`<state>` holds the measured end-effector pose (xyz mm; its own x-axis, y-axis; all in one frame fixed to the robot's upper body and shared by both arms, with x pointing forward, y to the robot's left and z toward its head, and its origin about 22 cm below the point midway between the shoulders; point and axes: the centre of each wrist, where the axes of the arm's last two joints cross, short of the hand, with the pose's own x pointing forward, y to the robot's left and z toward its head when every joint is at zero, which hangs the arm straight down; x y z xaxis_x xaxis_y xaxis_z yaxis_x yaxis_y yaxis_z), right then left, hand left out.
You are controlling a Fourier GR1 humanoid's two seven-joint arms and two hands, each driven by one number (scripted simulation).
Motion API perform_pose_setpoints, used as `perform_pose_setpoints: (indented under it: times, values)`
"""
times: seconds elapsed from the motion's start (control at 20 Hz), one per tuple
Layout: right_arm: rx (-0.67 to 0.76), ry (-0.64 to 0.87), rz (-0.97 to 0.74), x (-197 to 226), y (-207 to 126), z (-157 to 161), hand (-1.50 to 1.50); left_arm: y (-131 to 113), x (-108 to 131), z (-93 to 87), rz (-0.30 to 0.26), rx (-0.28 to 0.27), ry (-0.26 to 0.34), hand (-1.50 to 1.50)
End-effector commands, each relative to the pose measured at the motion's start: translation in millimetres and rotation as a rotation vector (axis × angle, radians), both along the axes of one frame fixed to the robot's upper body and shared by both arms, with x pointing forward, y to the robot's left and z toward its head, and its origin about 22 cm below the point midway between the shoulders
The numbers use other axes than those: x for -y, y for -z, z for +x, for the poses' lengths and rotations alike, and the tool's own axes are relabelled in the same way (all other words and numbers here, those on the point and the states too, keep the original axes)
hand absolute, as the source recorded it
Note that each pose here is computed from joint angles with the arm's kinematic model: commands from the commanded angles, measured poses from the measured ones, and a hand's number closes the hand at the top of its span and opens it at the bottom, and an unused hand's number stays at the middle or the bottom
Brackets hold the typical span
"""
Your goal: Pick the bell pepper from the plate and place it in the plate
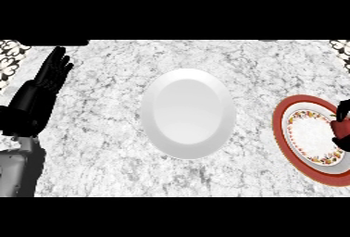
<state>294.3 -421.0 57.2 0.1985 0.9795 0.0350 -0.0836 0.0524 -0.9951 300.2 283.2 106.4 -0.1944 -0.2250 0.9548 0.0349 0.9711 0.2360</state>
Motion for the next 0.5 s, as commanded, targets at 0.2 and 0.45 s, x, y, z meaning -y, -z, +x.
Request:
perform_pose_setpoints:
  times: [0.2, 0.45]
  values:
    - [0.173, -0.332, 0.250, -4.3, -43.3, -2.0, 1.50, -3.4, -2.9, -6.6, 0.005, -0.014, -0.012, 0.00]
    - [0.240, -0.518, 0.483, -51.1, -65.6, -10.6, 1.50, -8.4, -1.6, -6.0, 0.013, -0.011, -0.037, 0.00]
